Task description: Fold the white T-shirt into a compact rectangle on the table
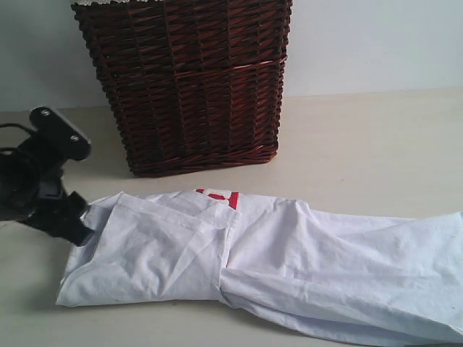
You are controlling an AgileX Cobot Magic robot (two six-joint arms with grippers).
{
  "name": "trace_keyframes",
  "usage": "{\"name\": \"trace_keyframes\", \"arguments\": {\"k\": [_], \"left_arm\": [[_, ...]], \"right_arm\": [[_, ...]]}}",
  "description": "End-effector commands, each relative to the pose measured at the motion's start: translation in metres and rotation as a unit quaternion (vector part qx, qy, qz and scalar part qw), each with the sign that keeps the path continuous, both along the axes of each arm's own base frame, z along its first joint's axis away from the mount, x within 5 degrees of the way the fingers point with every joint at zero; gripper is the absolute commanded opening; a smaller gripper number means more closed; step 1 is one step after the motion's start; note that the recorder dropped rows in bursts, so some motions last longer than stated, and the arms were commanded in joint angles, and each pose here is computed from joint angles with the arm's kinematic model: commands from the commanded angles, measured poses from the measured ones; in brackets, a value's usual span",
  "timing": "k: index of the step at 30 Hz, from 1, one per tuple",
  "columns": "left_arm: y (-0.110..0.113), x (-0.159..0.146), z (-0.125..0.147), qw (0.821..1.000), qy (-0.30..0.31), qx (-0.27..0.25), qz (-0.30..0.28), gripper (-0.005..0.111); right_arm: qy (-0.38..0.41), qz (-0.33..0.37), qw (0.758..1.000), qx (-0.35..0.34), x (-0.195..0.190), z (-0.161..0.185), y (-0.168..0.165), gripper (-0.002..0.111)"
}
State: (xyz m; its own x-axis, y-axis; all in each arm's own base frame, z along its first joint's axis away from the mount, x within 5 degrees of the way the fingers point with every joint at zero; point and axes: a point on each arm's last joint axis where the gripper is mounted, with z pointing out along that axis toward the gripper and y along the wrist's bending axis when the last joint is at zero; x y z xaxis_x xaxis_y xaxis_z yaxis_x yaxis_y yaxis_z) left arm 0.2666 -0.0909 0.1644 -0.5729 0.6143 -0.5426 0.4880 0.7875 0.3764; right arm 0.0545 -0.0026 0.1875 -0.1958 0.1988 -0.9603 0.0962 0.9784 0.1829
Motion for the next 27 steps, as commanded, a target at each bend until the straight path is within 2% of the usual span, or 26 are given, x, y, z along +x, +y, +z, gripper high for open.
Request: {"name": "trace_keyframes", "arguments": {"k": [1, 5, 7, 8, 11, 13, 18, 23, 27], "left_arm": [[0.035, -0.012, -0.011, 0.991, 0.038, -0.106, 0.078, 0.054], [0.054, -0.015, -0.016, 0.965, 0.061, -0.216, 0.136, 0.043], [0.057, -0.016, -0.017, 0.956, 0.067, -0.238, 0.156, 0.037], [0.057, -0.017, -0.017, 0.955, 0.069, -0.242, 0.154, 0.039], [0.044, -0.021, -0.017, 0.953, 0.091, -0.273, 0.089, 0.058], [0.039, -0.022, -0.016, 0.944, 0.103, -0.303, 0.085, 0.072], [0.049, -0.019, -0.026, 0.952, 0.102, -0.259, 0.128, 0.076], [0.039, -0.020, -0.036, 0.939, 0.138, -0.298, 0.102, 0.075], [0.039, -0.018, -0.038, 0.937, 0.140, -0.301, 0.104, 0.075]], "right_arm": [[-0.007, 0.002, 1.000, -0.005, 0.000, 0.000, 0.000, 0.046], [-0.007, 0.002, 1.000, -0.005, 0.000, 0.000, 0.000, 0.046], [-0.007, 0.002, 1.000, -0.005, 0.000, 0.000, 0.000, 0.046], [-0.007, 0.002, 1.000, -0.005, 0.000, 0.000, 0.000, 0.046], [-0.007, 0.002, 1.000, -0.005, 0.000, 0.000, 0.000, 0.046], [-0.007, 0.002, 1.000, -0.005, 0.000, 0.000, 0.000, 0.046], [-0.007, 0.002, 1.000, -0.005, 0.000, 0.000, 0.000, 0.046], [-0.007, 0.002, 1.000, -0.005, 0.000, 0.000, 0.000, 0.046], [-0.007, 0.002, 1.000, -0.005, 0.000, 0.000, 0.000, 0.046]]}}
